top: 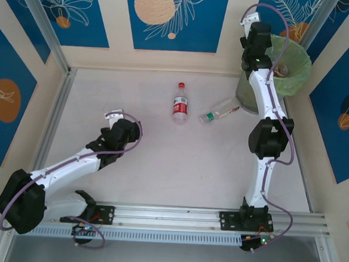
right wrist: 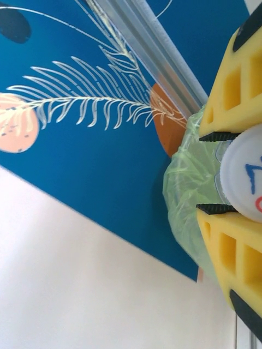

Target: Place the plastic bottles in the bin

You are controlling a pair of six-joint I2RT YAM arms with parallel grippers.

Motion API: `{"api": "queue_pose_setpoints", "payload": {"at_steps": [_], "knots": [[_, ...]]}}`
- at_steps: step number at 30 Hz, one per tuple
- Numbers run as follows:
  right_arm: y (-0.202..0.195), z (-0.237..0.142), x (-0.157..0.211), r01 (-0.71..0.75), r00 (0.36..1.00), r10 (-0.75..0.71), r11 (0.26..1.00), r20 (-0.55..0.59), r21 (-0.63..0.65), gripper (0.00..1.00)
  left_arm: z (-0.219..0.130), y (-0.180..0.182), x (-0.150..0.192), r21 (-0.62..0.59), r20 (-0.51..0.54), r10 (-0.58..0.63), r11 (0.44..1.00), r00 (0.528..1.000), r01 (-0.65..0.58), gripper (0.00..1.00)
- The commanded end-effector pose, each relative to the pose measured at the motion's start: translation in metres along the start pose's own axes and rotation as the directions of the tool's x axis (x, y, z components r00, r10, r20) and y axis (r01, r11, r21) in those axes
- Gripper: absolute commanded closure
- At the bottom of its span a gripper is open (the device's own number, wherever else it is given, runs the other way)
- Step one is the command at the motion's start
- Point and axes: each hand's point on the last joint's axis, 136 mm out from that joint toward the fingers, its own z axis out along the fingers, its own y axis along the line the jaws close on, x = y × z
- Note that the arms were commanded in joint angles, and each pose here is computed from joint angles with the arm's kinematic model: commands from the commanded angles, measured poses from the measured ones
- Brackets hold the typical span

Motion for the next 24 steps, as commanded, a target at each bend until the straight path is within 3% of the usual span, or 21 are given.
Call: {"api": "queue_pose_setpoints", "payload": {"at_steps": [1,10,12,16,21,24], "knots": [[-0.022,0.02,0.027,-0.037,0.998,0.041,0.996,-0.048,0.078,0.99,0.002,0.01,0.004,-0.038,-0.014,0.006,0.999,1.0,-0.006,0.0],[-0.037,0.039,0.071,-0.048,0.986,0.061,0.995,-0.152,0.085,0.91,0.005,0.006,0.007,-0.03,-0.032,0.004,1.0,0.999,-0.004,0.0],[-0.034,0.042,0.082,-0.057,0.981,0.07,0.996,-0.183,0.073,0.85,0.007,0.004,0.008,-0.023,-0.038,0.003,1.0,0.999,-0.004,0.0],[-0.026,0.042,0.093,-0.077,0.969,0.086,0.996,-0.232,0.047,0.58,0.008,-0.002,0.007,-0.003,-0.051,0.009,1.0,0.999,-0.009,0.0],[-0.025,0.039,0.092,-0.1,0.964,0.107,0.994,-0.244,0.043,0.45,0.009,-0.007,0.007,0.013,-0.062,0.014,1.0,0.998,-0.013,0.0],[-0.03,0.034,0.085,-0.127,0.961,0.134,0.991,-0.243,0.046,0.43,0.009,-0.007,0.008,0.014,-0.067,0.013,1.0,0.998,-0.012,0.0]]}}
